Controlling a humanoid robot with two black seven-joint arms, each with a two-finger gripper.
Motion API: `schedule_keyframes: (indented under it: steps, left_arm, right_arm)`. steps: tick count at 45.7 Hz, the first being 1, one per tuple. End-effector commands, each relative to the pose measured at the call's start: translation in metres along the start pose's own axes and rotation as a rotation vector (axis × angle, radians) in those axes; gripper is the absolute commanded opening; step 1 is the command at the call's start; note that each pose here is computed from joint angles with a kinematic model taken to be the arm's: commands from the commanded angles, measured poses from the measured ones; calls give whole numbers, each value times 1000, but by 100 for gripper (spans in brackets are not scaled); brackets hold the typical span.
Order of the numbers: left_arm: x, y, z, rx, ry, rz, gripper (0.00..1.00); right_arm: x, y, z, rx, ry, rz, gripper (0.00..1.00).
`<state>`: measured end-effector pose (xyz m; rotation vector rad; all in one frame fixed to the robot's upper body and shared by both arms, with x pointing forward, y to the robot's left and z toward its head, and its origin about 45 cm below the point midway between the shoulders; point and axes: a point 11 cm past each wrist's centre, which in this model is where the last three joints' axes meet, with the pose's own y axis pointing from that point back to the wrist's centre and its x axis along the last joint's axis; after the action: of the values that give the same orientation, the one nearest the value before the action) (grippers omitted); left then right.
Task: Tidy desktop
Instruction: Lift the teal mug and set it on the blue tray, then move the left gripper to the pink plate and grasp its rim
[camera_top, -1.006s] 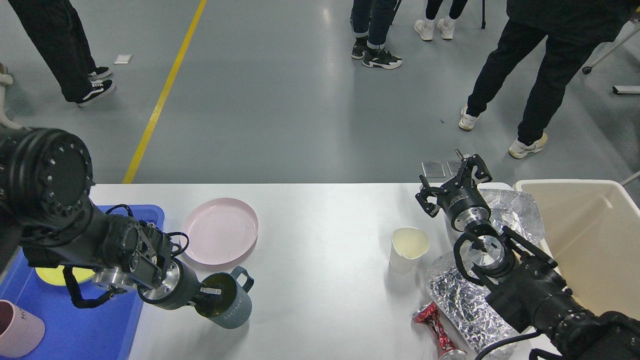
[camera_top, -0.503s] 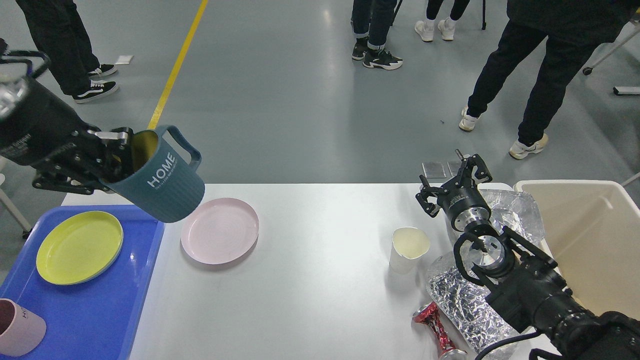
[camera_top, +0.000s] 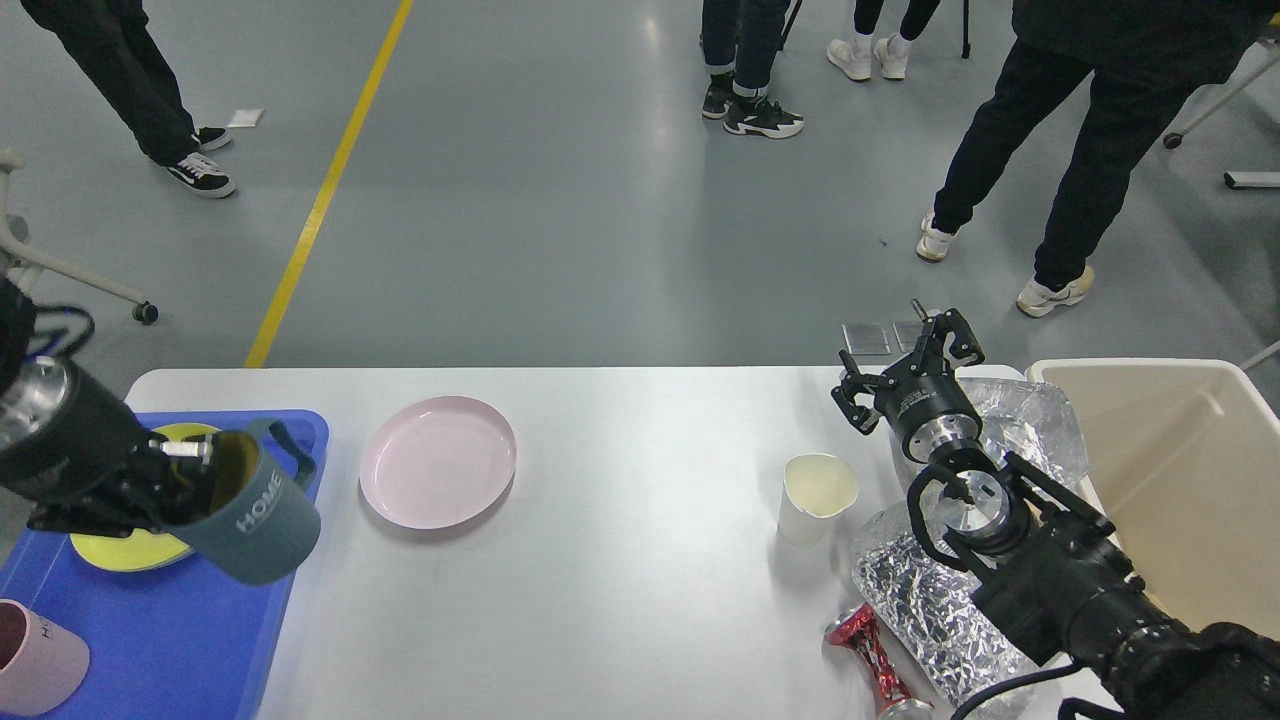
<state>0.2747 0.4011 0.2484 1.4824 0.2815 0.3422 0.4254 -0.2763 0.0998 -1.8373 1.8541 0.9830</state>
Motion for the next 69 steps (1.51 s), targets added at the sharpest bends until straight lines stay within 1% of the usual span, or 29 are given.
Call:
schedule_keyframes:
  steps: [1,9,14,18,22,27,35,39,46,49,50,53,56,59,62,64,65,69]
  left_arm:
    - [-14,-41,-30,69,-25,31,2]
    - [-28,-66,-53,116,-41,54,2]
    - [-28,-72,-71,168,-48,68,2]
    - [-21,-73,-83,214,-83,102,2]
    - [-16,-76,-92,232,-95,122,2]
    - [-21,-85,-102,251,-98,106,3]
    - [-18,-96,-105,250,-120,143,4]
    - [-14,-96,-106,256,-130,167,6]
    - [-9,-96,-109,265,-136,185,10]
    - [-11,-98,-111,270,-137,180,17]
    - [-11,-99,-112,270,-137,180,21]
    - [-10,-99,-112,267,-138,186,43]
    - [-8,-98,-112,261,-138,199,54]
    - [-7,-97,-112,261,-140,208,71]
    - [-6,-94,-113,253,-131,213,80]
    - [-6,-93,-114,253,-125,212,83]
    - [-5,-92,-115,256,-124,212,86]
    - [1,-85,-113,256,-122,225,91]
  right_arm:
    - [0,0,0,0,0,1,100]
    - [0,0,0,0,0,1,100]
    - [0,0,0,0,0,1,100]
    - [0,0,0,0,0,1,100]
    - [0,0,0,0,0,-1,100]
    - [0,0,0,0,0,1,100]
    - [0,0,0,0,-1,-1,100]
    - [0,0,0,0,0,1,100]
    - [0,0,0,-2,0,1,100]
    - [0,0,0,0,0,1,100]
    - [0,0,0,0,0,1,100]
    - [0,0,0,0,0,1,100]
    - [0,0,0,0,-1,-1,100]
    - [0,0,0,0,0,1,100]
    - [0,0,0,-2,-1,-1,100]
    - [0,0,0,0,0,1,100]
    - [0,0,0,0,0,1,100]
    - [0,0,0,0,0,1,100]
